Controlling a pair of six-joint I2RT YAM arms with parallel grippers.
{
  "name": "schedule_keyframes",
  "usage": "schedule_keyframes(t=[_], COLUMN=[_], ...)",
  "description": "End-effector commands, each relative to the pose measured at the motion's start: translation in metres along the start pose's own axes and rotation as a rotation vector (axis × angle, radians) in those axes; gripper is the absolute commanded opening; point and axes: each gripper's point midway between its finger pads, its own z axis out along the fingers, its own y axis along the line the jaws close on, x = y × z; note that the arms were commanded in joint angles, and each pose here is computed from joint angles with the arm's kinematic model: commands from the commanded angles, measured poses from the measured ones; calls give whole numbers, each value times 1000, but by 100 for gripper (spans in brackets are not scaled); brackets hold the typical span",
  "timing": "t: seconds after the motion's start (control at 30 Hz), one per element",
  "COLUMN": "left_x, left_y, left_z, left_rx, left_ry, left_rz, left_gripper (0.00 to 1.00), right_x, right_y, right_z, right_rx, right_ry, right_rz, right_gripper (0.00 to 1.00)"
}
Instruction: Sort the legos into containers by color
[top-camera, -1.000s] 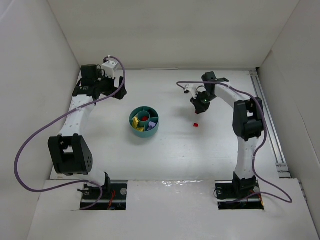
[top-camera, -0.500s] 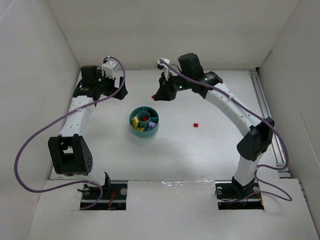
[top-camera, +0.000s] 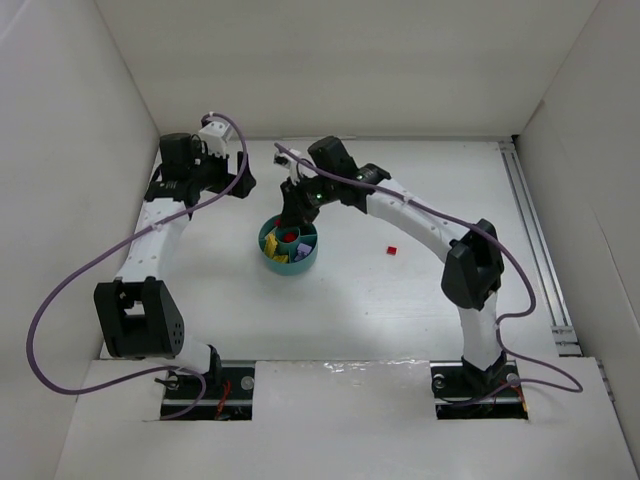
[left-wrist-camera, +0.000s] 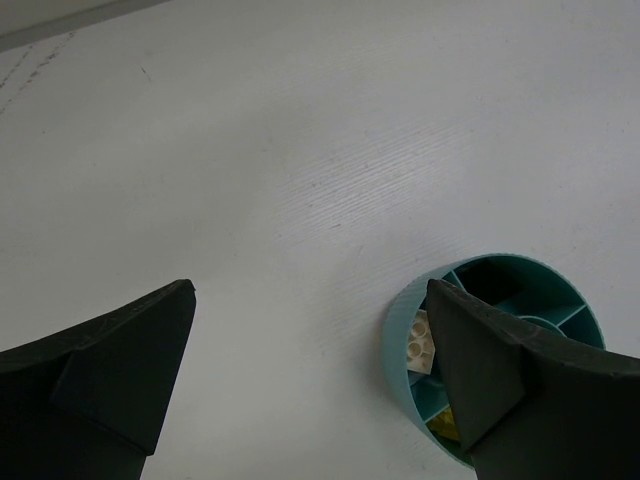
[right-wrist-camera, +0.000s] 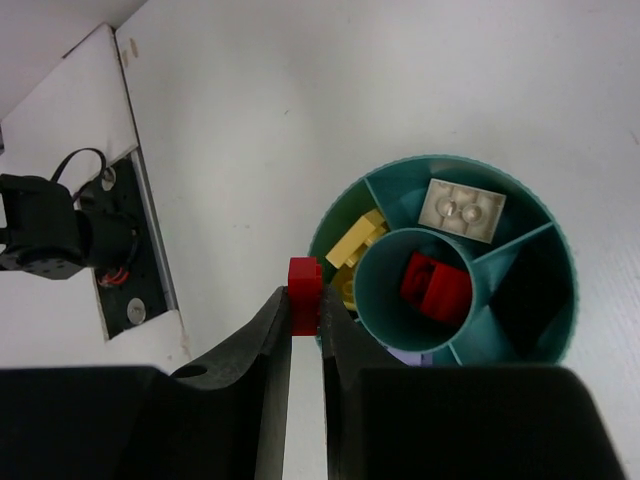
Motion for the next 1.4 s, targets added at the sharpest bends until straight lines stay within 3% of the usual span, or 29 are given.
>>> schedule_keyframes(t=[0.0, 0.4, 0.53, 0.67, 0.8, 0.93, 1.1, 1.37], left_x=[-19, -16, -18, -19, -19, -19, -16, -10], left_y=[-3, 0, 4, 5, 5, 5, 5, 5], left_z=[-7, -8, -10, -9, -9, -9, -6, -2], left_rx=[2, -7, -16, -16, -16, -16, -6, 5], left_ry=[-83, -90, -91, -91, -91, -91, -82, -67], left_rz=[-13, -14, 1, 0, 0, 0, -4, -3], left_gripper=[99, 99, 99, 99, 99, 99, 99, 99], right_x=[-25, 7, 11, 14, 9, -10, -20, -21], right_y=[9, -20, -25, -31, -30, -23, -21, -8], right_z=[3, 17, 20, 22, 18, 0, -44, -49], right_rx=[0, 67, 77, 96, 104, 111, 94, 42], right_ry=[-70, -4, 5, 12, 1, -63, -115, -110], right_rz=[-42, -17, -21, -26, -32, -34, -16, -19], right_gripper=[2, 4, 13, 36, 48, 54, 57, 57])
